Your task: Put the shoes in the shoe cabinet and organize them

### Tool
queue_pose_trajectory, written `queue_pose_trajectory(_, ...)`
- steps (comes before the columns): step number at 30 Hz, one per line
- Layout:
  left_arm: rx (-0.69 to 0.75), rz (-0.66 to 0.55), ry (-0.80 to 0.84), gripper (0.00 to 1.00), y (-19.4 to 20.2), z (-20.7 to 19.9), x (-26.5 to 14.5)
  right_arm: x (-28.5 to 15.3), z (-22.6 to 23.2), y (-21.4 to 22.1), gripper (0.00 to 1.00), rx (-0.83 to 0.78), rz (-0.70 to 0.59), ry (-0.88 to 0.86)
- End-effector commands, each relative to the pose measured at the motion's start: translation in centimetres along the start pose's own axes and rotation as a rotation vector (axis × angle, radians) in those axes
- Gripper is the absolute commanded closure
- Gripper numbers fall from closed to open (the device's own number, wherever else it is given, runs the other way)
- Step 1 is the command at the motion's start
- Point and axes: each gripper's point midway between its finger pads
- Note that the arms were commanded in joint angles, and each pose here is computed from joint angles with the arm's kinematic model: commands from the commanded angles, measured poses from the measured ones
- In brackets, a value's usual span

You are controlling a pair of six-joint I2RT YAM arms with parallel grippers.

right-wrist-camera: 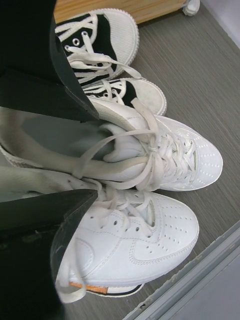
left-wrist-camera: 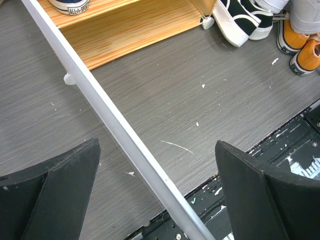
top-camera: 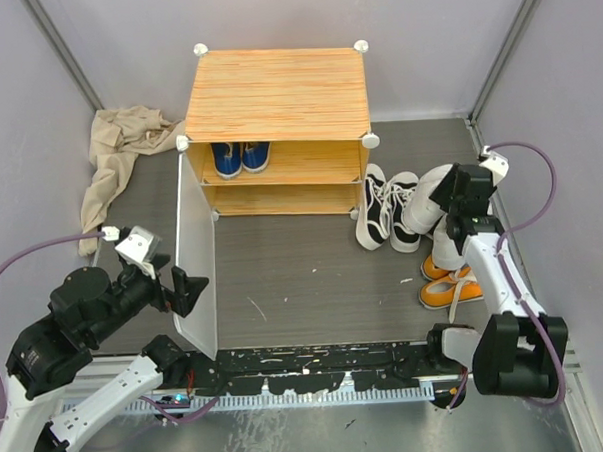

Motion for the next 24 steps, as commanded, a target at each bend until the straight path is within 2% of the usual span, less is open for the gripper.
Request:
queue_pose_trajectory(1,0.017,0.020,-0.012,0.02,0.4,0.2,1.0,-3.2,-0.7,0.5,0.37,0.005,0.062,0.010)
queue_pose_trajectory(6,0.025,0.004,-0.003,0.02,0.2,0.0,1.2,-5.6,-0.7,-0.6,0.36,-0.011,0.059,0.006)
queue_pose_trajectory(11,0.047,0.000,0.011,0.02,0.2,-0.1,1.1,-5.9,-1.5,1.6,0.36,-0.026,0.140,0.011)
queue_pose_trajectory(24,0.071,-0.008,-0.049,0.02,1.2,1.2,-1.2,-1.2,-2.2,5.9,0.36,0.015,0.236,0.043)
Point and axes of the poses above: each gripper's point midway between its finger pads, its own x axis out along the fingers, its own z axis along the line the jaws close on, y = z × x, and after that the axes turned 14 degrees about x, right-handed
